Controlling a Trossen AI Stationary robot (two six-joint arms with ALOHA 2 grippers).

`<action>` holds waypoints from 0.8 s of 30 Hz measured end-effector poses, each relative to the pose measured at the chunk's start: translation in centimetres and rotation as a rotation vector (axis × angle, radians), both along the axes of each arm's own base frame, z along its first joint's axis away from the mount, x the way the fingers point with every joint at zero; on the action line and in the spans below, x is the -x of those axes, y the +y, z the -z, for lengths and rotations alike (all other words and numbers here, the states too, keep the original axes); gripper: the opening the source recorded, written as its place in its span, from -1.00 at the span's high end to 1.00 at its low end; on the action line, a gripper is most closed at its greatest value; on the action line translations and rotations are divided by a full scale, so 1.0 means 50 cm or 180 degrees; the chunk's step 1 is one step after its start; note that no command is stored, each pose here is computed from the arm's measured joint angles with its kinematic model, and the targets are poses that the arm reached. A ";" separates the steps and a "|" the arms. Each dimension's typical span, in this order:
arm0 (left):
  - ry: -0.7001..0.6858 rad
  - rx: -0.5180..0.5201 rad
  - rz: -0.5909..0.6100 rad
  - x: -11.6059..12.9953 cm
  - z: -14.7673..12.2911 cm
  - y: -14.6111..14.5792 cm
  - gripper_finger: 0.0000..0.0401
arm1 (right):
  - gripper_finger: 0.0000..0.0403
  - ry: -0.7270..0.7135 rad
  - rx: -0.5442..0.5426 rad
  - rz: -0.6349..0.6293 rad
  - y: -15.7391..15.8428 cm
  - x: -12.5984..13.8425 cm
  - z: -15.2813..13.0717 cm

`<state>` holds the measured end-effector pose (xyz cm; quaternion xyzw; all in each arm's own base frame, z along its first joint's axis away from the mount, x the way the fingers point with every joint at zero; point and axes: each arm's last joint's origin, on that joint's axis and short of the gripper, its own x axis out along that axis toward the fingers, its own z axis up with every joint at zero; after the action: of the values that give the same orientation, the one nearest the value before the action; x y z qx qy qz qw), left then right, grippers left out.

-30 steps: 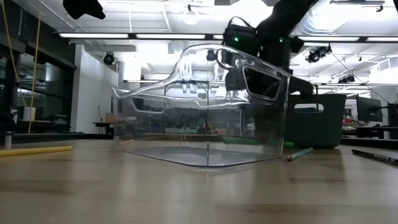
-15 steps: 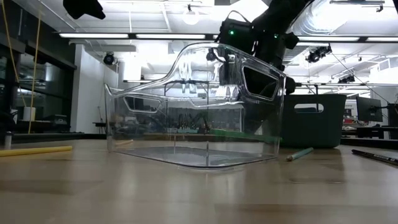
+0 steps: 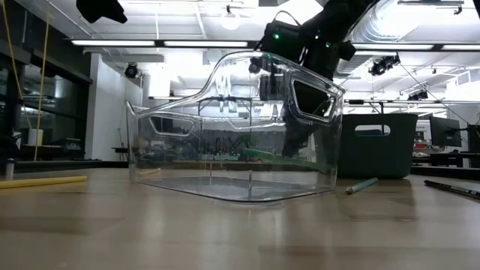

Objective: Sort pens & pencils
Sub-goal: Put the green pen into the blue bin

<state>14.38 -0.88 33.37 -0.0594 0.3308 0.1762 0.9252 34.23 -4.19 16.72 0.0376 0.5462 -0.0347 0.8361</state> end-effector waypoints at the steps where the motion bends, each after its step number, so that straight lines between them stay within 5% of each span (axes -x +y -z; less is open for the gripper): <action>1: 0.0001 -0.0002 0.0001 0.000 0.000 0.000 0.49 | 0.86 -0.0016 0.0012 0.0062 -0.001 -0.002 -0.002; 24: 0.0025 -0.0062 0.0053 0.000 0.000 0.000 0.49 | 0.86 -0.0709 -0.0104 0.1499 -0.068 -0.043 -0.070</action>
<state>14.39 -0.88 33.36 -0.0469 0.3333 0.1719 0.9258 36.41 -7.57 20.21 0.1808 0.4275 -0.2152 0.8592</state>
